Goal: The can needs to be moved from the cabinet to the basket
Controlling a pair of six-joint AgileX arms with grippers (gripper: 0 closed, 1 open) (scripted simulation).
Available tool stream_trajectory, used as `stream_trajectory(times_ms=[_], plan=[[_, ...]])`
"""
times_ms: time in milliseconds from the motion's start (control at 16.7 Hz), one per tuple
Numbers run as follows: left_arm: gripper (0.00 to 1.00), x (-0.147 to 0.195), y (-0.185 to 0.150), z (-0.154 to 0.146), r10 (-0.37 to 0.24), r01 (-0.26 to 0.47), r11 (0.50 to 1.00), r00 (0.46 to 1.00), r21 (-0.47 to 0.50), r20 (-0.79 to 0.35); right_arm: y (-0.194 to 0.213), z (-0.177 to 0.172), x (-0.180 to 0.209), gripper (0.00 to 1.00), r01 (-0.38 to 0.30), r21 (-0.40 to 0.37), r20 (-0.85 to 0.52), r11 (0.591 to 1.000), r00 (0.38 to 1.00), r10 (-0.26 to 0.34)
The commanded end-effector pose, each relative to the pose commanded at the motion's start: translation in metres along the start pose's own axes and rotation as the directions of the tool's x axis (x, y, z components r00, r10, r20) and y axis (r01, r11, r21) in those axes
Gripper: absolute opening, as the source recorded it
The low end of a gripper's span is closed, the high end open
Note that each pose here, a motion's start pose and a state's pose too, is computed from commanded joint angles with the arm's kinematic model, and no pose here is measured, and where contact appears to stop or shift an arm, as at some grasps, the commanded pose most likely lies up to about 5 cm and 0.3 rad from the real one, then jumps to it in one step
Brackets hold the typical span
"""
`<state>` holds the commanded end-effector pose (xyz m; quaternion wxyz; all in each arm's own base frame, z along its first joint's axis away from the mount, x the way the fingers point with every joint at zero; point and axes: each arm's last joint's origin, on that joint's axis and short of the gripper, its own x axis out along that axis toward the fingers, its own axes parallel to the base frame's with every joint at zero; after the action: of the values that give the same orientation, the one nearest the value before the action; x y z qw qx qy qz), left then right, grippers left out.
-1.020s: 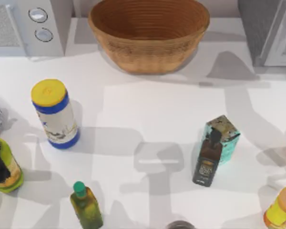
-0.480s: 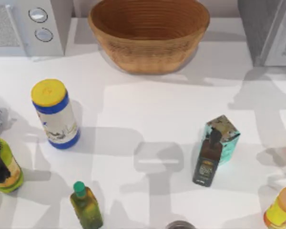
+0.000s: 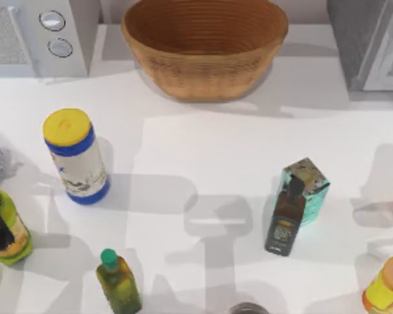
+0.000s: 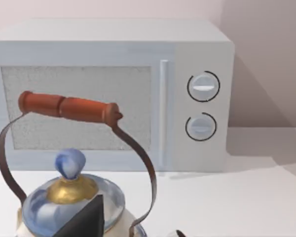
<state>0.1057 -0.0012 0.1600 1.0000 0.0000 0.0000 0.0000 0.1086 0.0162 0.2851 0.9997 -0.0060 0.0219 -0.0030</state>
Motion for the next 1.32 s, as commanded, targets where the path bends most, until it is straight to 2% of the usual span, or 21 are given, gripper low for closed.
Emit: stream_trajectory(times_ms=[240, 360, 540, 960, 1140, 1320], plan=[[1.0, 0.0, 0.0, 0.0, 0.0, 0.0, 1.0, 1.0, 0.0, 0.0, -0.01, -0.082, 0.0, 0.0, -0.006, 0.008, 0.004, 1.0, 1.0, 0.006], [1.0, 0.0, 0.0, 0.0, 0.0, 0.0, 1.0, 1.0, 0.0, 0.0, -0.013, -0.106, 0.001, 0.0, -0.008, 0.011, 0.021, 1.0, 1.0, 0.008], [1.0, 0.0, 0.0, 0.0, 0.0, 0.0, 1.0, 1.0, 0.0, 0.0, -0.016, -0.124, 0.003, 0.0, -0.006, 0.012, 0.042, 1.0, 0.999, 0.006], [1.0, 0.0, 0.0, 0.0, 0.0, 0.0, 1.0, 1.0, 0.0, 0.0, -0.015, -0.125, 0.004, 0.0, -0.013, 0.013, 0.033, 1.0, 0.999, 0.012], [1.0, 0.0, 0.0, 0.0, 0.0, 0.0, 1.0, 1.0, 0.0, 0.0, -0.011, -0.097, 0.004, 0.0, -0.04, 0.008, 0.08, 0.999, 0.996, 0.039], [1.0, 0.0, 0.0, 0.0, 0.0, 0.0, 1.0, 1.0, 0.0, 0.0, -0.005, -0.045, 0.01, 0.0, -0.063, 0.003, 0.154, 0.998, 0.986, 0.061]])
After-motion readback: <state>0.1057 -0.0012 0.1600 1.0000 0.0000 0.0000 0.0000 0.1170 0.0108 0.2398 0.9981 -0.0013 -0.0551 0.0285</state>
